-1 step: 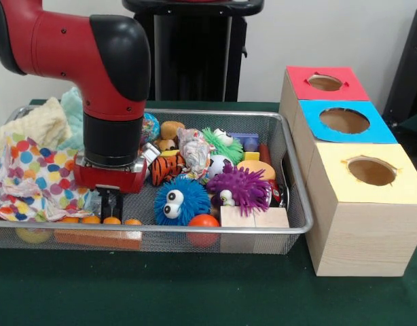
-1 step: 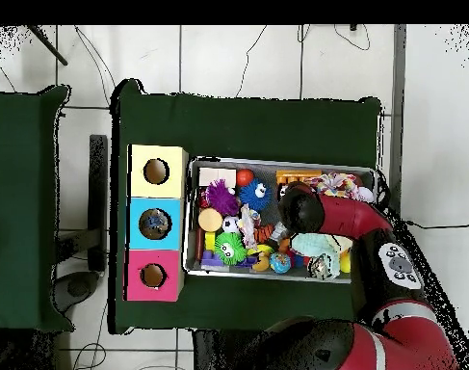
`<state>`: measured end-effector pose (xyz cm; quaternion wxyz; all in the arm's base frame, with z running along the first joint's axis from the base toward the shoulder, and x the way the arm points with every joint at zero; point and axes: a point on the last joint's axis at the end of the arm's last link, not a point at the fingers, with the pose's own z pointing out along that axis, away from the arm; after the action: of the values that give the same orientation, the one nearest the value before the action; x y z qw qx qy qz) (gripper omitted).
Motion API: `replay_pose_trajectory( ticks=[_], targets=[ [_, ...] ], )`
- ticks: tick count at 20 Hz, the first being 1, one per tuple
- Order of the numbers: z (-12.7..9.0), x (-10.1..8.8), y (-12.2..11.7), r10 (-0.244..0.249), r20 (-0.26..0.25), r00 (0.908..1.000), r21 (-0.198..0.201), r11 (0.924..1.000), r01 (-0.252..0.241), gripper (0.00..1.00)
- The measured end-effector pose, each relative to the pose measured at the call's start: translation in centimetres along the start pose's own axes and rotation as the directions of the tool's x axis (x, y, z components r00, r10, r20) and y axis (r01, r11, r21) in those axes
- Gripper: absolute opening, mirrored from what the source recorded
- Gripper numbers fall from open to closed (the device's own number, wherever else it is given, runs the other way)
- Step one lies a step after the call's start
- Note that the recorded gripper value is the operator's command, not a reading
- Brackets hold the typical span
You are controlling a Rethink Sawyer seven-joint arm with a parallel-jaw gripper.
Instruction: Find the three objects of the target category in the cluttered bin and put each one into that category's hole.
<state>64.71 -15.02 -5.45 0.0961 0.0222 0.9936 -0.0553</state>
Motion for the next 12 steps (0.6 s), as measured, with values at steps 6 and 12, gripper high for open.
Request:
replay_pose_trajectory(
  ticks=[6,12],
  targets=[
    [-0.02,0.0,-0.02,0.0,0.0,1.0,0.001,1.0,0.0,0.0],
    [-0.93,0.21,0.28,-0.006,-0.001,1.0,-0.001,1.0,0.006,0.0]
  ],
)
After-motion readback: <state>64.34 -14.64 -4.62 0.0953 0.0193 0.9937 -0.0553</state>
